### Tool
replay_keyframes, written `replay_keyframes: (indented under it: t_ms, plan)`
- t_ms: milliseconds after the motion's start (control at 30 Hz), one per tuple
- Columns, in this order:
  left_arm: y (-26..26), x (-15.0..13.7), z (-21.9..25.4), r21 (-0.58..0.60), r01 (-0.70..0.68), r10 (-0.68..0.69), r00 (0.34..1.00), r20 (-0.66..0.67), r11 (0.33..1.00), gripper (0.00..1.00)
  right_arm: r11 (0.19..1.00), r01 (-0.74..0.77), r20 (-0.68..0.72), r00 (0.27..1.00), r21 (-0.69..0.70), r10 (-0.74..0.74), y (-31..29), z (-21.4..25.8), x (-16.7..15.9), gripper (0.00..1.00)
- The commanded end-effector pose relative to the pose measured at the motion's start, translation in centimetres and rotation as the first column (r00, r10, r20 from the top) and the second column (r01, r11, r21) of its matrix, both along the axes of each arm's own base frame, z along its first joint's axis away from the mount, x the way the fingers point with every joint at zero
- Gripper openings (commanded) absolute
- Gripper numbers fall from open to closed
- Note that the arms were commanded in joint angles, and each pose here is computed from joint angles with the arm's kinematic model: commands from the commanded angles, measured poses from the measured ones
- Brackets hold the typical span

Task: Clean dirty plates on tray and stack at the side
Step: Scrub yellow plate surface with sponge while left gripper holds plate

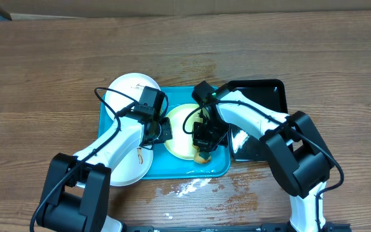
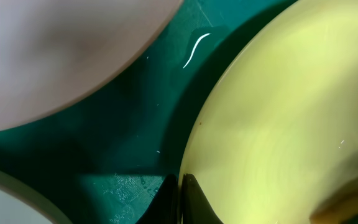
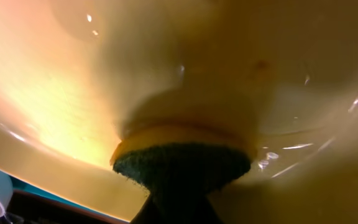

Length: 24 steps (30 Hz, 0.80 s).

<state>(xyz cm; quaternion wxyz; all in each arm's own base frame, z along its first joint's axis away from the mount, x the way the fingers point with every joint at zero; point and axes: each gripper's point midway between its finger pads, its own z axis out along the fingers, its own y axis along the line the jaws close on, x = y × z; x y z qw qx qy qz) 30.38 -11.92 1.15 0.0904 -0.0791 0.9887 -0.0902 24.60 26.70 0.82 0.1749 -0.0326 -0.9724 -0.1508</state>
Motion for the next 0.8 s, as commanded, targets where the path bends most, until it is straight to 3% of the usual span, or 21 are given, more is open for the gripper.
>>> replay_keyframes:
  t_ms: [0, 367, 767]
  plan:
    - [0.7, -0.1, -0.3, 0.018, -0.022, 0.023, 1.0, -0.012, 1.0, 0.04, 0.999, 0.034, 0.029, 0.999, -0.001, -0.034, 0.3, -0.4, 1.3, 0.04]
    - [0.7, -0.2, -0.3, 0.021, -0.012, 0.012, 1.0, -0.016, 1.0, 0.04, 0.988, 0.149, 0.092, 0.984, 0.048, -0.152, -1.9, -0.4, 5.8, 0.04]
    - [0.8, -0.6, -0.4, 0.03, 0.012, -0.011, 1.0, -0.027, 0.999, 0.04, 0.983, 0.168, 0.186, 0.966, 0.076, -0.179, -1.0, -0.5, 8.1, 0.04]
